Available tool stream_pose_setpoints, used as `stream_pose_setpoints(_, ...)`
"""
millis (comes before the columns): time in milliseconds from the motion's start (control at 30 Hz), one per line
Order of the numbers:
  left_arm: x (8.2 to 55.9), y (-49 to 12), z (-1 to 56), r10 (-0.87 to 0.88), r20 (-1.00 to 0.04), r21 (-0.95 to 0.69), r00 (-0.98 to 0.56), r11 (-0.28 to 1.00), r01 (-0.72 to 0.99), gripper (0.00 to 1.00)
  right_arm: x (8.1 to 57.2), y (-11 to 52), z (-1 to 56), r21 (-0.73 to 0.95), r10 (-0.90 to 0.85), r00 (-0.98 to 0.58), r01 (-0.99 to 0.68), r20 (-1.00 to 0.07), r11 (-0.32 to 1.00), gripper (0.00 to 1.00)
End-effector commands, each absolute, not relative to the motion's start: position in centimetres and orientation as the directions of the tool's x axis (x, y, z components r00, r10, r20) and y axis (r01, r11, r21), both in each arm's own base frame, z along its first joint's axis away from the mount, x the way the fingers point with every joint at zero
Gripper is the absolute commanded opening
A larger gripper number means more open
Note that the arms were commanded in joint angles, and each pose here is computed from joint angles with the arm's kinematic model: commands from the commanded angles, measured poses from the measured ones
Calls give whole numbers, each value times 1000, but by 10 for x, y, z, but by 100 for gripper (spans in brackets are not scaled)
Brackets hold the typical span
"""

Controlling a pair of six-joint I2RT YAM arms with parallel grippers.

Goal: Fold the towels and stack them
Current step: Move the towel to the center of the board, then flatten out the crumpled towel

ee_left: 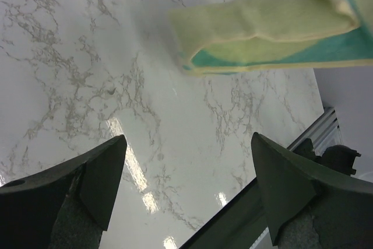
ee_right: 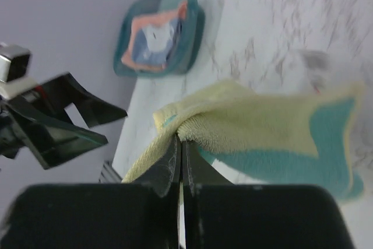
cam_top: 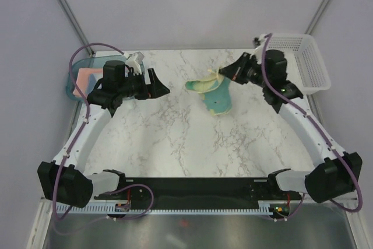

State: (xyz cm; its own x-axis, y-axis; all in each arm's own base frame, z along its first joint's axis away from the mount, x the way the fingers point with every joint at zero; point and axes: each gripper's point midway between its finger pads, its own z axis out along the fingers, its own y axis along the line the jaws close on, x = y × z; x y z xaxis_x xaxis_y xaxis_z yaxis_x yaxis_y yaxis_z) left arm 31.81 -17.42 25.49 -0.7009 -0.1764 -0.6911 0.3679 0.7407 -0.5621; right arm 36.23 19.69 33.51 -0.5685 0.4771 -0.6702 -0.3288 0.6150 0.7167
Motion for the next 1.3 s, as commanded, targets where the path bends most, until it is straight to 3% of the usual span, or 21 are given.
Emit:
stream_pose_setpoints(0, 309, -168, 255, -168, -719, -528, -675, 763, 373, 95, 351, 249, 305, 686, 383, -606, -411, -698, 601, 0)
stream_pose_setpoints(133, 305, -160, 244, -154, -722, -496, -675, 794, 350, 95, 355, 284, 245, 685, 297, -692, -387, -658, 617, 0)
stream_pose_setpoints(333, 300, -141, 239, -128, -749, -416, -650, 854, 312, 94, 361, 269, 194, 622, 260, -723, -288, -640, 728, 1)
stream_pose_setpoints(533, 288, -146, 225, -102, -719, -425, -688, 848, 318, 93, 301, 231, 130, 604, 266, -791, -157, -550, 782, 0)
stream_pose_setpoints(600, 287, -147, 214, -96, -702, -424, -706, 853, 304, 92, 280, 216, 104, 571, 254, -821, -103, -511, 814, 9)
stream_pose_setpoints(633, 287, -150, 209, -89, -689, -426, -720, 853, 302, 92, 274, 210, 105, 563, 255, -818, -100, -515, 820, 16)
stream_pose_setpoints(667, 287, -151, 207, -88, -685, -428, -724, 852, 302, 92, 267, 204, 100, 545, 251, -827, -78, -502, 835, 31)
stream_pose_setpoints(700, 287, -154, 206, -86, -682, -435, -726, 846, 308, 91, 265, 201, 102, 537, 249, -824, -77, -508, 840, 37)
stream_pose_setpoints(767, 289, -160, 204, -80, -677, -445, -732, 837, 320, 91, 269, 192, 118, 510, 258, -796, -74, -548, 857, 46)
stream_pose_setpoints(867, 292, -172, 200, -79, -663, -476, -745, 812, 337, 90, 285, 189, 147, 484, 265, -741, -91, -617, 870, 52)
stream_pose_setpoints(1067, 284, -201, 176, -53, -600, -530, -798, 773, 348, 86, 327, 207, 156, 416, 165, -709, -196, -686, 888, 51)
stream_pose_setpoints(1267, 270, -228, 168, -73, -562, -611, -824, 708, 354, 85, 318, 231, 118, 365, 77, -774, -206, -628, 908, 46)
